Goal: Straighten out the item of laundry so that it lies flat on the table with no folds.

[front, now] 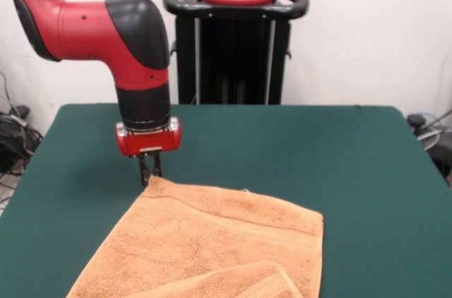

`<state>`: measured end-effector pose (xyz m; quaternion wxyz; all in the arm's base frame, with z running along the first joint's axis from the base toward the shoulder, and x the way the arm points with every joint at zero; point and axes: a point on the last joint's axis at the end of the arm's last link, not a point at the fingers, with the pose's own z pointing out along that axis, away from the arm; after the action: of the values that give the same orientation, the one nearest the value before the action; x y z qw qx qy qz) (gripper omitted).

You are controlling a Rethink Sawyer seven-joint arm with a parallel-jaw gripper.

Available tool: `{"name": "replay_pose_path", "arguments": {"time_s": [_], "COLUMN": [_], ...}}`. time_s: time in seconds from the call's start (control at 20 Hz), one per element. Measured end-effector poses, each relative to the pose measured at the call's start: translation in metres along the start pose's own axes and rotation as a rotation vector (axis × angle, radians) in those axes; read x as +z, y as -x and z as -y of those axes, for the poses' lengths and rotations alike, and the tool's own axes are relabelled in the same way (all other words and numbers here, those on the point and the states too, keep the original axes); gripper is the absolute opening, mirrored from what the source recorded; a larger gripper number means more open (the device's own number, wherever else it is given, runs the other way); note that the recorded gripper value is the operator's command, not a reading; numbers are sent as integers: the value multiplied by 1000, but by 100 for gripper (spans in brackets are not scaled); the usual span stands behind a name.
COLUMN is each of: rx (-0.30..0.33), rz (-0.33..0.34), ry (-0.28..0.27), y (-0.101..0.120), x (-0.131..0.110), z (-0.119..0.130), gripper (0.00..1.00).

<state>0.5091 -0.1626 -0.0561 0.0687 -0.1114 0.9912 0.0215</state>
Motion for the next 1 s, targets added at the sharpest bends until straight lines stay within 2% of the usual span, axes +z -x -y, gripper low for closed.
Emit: {"name": "replay_pose_path", "arguments": {"time_s": [0.5,0.7,0.85,0.9,1.0], "rx": [-16,-29,-31,-27,-22], "rz": [6,-5,-19,-27,-31], "ry": [-10,-8,-2,-2,-3], "y": [-6,-22,-35,-44,-49], "x": [-7,-30,-52,-67,-77], "z": [-9,-24,-34,-39,-42], "gripper": [0,0,0,0,0]}}
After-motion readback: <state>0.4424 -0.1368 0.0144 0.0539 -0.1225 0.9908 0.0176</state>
